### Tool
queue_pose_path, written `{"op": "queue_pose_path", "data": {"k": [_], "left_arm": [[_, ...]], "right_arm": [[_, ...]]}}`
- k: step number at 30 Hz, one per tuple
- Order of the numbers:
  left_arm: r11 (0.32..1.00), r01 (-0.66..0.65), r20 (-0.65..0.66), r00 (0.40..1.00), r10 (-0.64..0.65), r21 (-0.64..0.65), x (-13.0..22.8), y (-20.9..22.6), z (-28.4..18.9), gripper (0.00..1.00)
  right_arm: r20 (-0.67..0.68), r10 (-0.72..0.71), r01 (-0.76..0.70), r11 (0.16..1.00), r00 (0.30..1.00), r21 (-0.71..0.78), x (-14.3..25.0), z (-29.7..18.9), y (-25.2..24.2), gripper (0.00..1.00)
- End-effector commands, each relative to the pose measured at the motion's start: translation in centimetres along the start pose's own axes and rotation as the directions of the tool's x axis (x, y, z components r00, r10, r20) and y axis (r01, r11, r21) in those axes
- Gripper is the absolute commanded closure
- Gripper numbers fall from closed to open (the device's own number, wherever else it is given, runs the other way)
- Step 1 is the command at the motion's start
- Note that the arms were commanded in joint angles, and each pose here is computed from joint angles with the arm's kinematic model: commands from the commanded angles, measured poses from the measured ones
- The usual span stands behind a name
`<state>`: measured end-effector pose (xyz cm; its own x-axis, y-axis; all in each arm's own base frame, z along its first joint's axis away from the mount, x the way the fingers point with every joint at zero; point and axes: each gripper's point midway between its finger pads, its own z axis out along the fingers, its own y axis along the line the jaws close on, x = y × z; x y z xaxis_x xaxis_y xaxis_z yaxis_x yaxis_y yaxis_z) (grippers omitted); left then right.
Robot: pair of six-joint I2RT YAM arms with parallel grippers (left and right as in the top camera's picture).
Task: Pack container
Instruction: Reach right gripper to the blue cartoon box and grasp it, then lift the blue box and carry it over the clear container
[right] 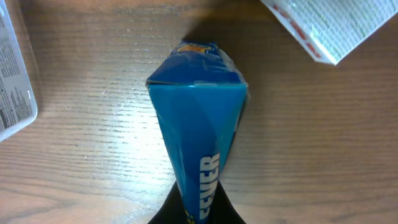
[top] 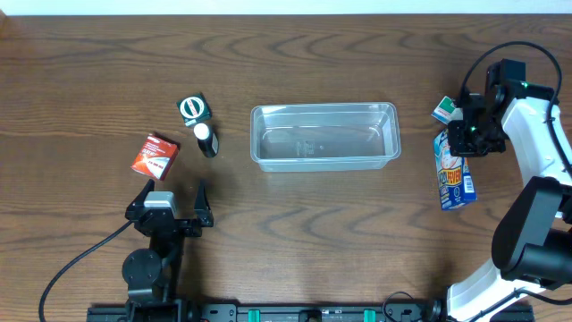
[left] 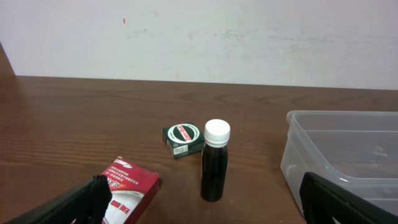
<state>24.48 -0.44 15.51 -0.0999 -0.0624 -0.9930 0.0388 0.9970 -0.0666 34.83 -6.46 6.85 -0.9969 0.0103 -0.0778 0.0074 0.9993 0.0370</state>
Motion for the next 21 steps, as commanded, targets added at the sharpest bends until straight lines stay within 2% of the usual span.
{"op": "queue_pose_path", "data": {"k": [1, 8, 12, 18, 21], "left_arm": [[1.0, -0.012, -0.047, 0.999, 0.012, -0.001, 1.6, 0.1, 0.1, 0.02], [1.0, -0.012, -0.047, 0.999, 0.012, -0.001, 1.6, 0.1, 0.1, 0.02], [1.0, -0.012, -0.047, 0.999, 0.012, -0.001, 1.6, 0.1, 0.1, 0.02], [1.0, -0.012, -0.047, 0.999, 0.012, -0.001, 1.6, 0.1, 0.1, 0.02], [1.0, -0.012, -0.047, 0.999, 0.012, -0.001, 1.6, 0.1, 0.1, 0.02]], "right_arm": [[-0.007, 0.061, -0.061, 0.998, 0.998, -0.013, 0.1, -0.2, 0.0, 0.99], [0.016, 0.064, -0.061, 0.991, 0.998, -0.119, -1.0, -3.6, 1.8, 0.99], [0.043, 0.063, -0.055, 0.982, 0.997, -0.179, -2.0, -6.8, 2.9, 0.99], [0.088, 0.059, -0.041, 0.98, 0.994, -0.195, -2.7, -11.9, 3.4, 0.99], [0.131, 0.057, -0.018, 0.96, 0.99, -0.28, -3.3, -14.3, 5.1, 0.99]]}}
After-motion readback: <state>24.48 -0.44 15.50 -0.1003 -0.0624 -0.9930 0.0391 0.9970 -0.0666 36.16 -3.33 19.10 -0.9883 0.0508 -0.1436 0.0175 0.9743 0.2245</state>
